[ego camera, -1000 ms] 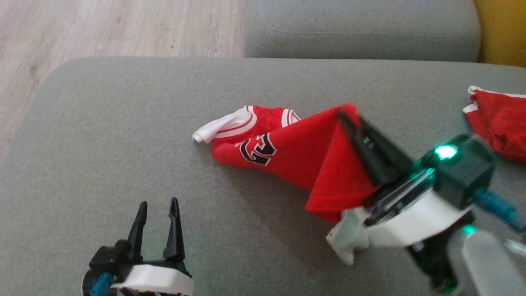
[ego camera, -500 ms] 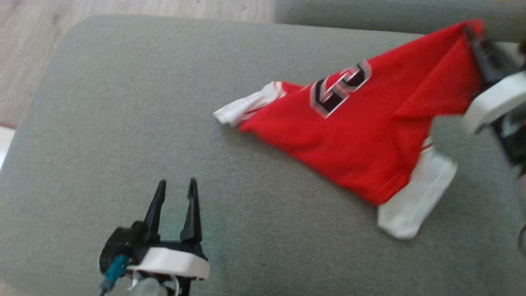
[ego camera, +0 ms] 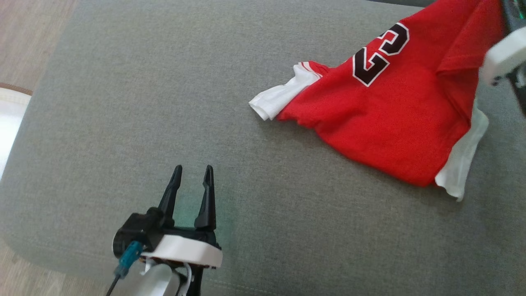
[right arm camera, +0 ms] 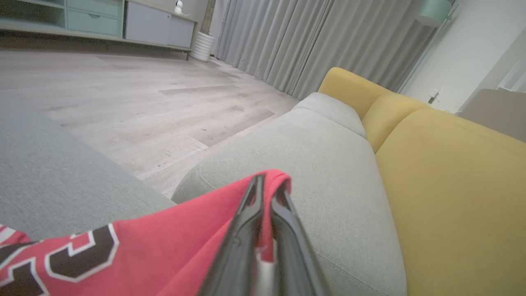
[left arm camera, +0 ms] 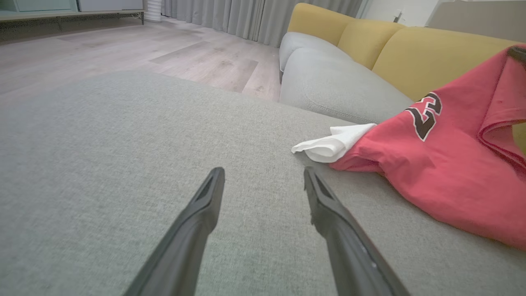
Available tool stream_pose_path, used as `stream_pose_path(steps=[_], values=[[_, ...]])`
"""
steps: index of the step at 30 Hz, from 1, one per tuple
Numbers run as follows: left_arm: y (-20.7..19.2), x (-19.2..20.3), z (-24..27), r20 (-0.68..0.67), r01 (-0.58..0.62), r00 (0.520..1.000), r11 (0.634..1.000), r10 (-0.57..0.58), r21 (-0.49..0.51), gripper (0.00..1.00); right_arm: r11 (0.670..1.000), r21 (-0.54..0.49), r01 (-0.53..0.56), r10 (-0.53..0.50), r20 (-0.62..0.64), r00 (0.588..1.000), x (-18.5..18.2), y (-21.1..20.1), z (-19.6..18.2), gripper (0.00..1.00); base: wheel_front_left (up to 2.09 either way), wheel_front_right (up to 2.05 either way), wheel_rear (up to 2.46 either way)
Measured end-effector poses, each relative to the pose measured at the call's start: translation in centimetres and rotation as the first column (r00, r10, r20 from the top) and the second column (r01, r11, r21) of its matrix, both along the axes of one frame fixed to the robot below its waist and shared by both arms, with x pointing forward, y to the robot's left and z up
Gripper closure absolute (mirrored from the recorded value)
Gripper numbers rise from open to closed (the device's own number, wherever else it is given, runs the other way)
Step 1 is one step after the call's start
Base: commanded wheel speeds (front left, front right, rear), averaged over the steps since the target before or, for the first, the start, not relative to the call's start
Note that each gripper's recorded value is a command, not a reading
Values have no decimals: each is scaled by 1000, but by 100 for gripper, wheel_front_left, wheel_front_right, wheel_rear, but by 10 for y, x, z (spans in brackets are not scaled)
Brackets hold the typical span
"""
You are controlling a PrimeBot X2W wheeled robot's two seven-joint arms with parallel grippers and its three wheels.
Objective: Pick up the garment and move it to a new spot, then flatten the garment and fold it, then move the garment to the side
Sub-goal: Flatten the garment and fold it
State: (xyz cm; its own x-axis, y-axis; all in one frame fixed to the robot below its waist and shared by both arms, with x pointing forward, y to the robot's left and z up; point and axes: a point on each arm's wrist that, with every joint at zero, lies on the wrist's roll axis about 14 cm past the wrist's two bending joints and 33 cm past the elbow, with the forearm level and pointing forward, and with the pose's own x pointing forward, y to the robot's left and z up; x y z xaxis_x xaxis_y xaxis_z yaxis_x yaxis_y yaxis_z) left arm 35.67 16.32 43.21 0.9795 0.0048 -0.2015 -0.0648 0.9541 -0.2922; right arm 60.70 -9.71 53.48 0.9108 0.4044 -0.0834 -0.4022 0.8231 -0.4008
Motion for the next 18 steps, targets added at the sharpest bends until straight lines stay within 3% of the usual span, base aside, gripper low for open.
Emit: stream_pose_path(steps=[7, 12, 18], values=[[-8, 10, 5, 23, 27, 999, 1000, -27, 0, 0, 998, 67, -24, 27, -42, 999, -12, 22, -17, 0, 0, 0, 0], [-11, 13, 11, 43, 38, 998, 999, -37, -3, 0, 988, 151, -14, 19, -35, 999, -25, 21, -7, 0, 0, 0, 0], [-24, 9, 21, 76, 77, 994, 997, -76, -10, 0, 952, 306, 16, 4, -64, 998, -75, 16, -14, 0, 0, 0, 0]])
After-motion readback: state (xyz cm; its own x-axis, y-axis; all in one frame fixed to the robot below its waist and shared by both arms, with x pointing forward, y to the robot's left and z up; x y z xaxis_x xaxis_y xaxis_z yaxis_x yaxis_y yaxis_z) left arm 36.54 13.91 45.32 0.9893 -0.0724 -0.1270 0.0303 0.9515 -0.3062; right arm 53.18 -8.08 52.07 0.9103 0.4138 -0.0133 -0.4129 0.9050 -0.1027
